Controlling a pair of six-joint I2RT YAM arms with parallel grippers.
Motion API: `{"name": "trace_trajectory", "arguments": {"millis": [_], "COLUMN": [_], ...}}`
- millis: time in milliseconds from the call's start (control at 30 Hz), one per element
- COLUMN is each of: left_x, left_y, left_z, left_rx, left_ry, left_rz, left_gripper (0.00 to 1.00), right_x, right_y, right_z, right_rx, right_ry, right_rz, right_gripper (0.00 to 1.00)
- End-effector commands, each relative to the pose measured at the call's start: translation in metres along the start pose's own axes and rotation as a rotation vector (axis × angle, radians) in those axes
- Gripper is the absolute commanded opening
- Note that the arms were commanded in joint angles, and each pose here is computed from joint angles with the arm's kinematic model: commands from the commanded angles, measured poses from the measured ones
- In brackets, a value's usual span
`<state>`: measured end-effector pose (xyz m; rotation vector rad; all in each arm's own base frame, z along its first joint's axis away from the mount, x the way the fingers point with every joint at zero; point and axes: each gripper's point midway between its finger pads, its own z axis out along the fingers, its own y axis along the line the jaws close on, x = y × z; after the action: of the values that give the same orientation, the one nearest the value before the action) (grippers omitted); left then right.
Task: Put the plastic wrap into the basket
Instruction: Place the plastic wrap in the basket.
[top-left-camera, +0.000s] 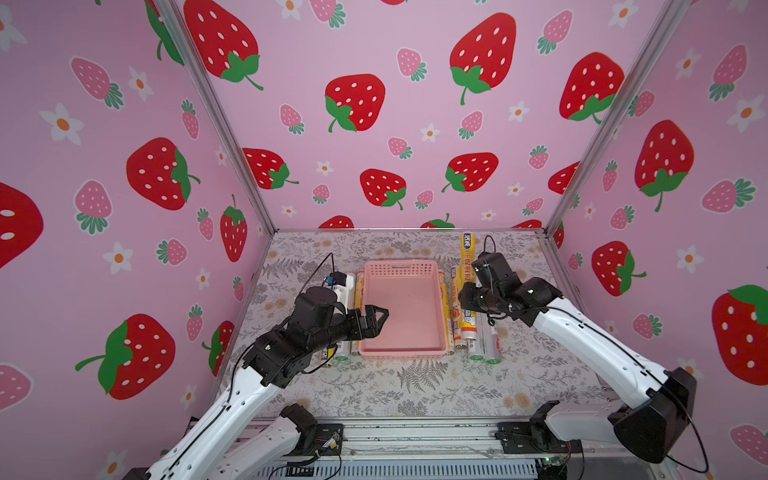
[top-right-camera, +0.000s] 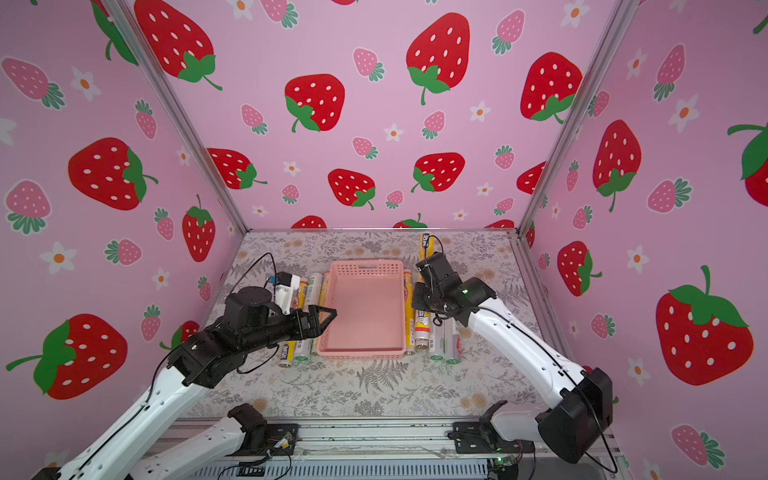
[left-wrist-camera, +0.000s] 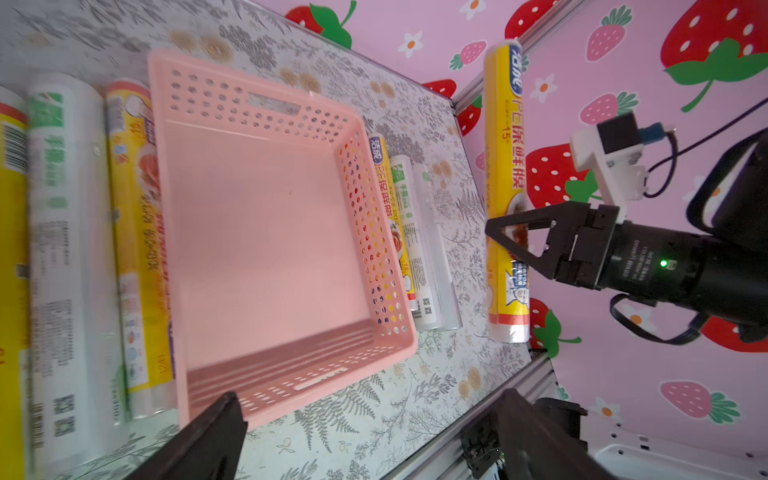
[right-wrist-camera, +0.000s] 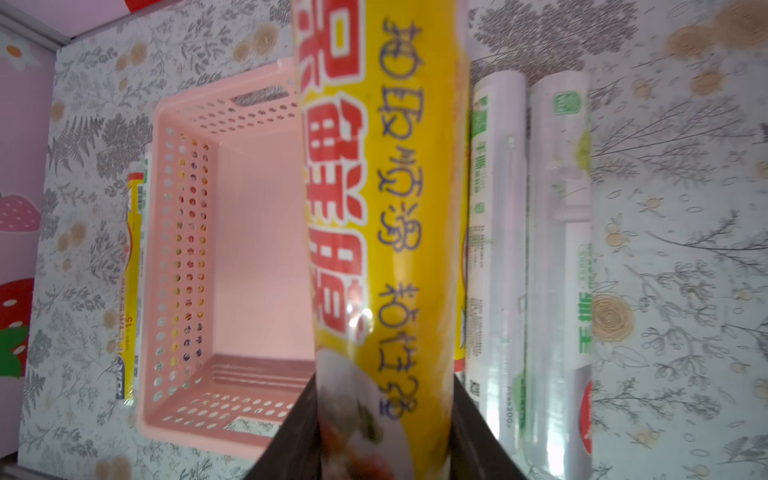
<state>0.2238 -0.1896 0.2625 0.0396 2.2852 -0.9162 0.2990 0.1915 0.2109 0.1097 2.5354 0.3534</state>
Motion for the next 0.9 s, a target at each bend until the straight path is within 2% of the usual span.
{"name": "trace_trajectory", "arguments": {"millis": [0,167,300,500,667,867], "left_x": [0.007,0.016,0.021,0.026,0.032,0.035], "left_y": [-0.017,-0.005,0.003,0.025,0.034,0.043], "left_z": [0.018,0.034,0.04,0.034,0.034,0.036], "left_rx": [0.123,0.126,0.108,0.026,0.018,-0.009], "left_ry": [0.043,0.043,0.043,0.016,0.027,0.031], "left_rz": [-0.048,-0.129,-0.139,-0.11,-0.119,-0.121], "left_gripper": [1.0,1.0,1.0,1.0,1.0,1.0], "right_x": [-0.004,0.007,0.014,0.022,0.034,0.049], "right_y": [0.029,0.054,0.068,0.07,0.056,0.054], "right_z": [0.002,0.03,0.049,0.075,0.089,0.102], "right_rx": [-0.021,-0.027,-0.037,0.007,0.089,0.125], "right_ry": [-0.037,0.006,0.026,0.068,0.097,0.152], "right_rz": [0.036,0.026,0.033,0.045,0.037,-0.017], "right_gripper": [0.22,0.25,0.25,0.23,0.21,0.21]}}
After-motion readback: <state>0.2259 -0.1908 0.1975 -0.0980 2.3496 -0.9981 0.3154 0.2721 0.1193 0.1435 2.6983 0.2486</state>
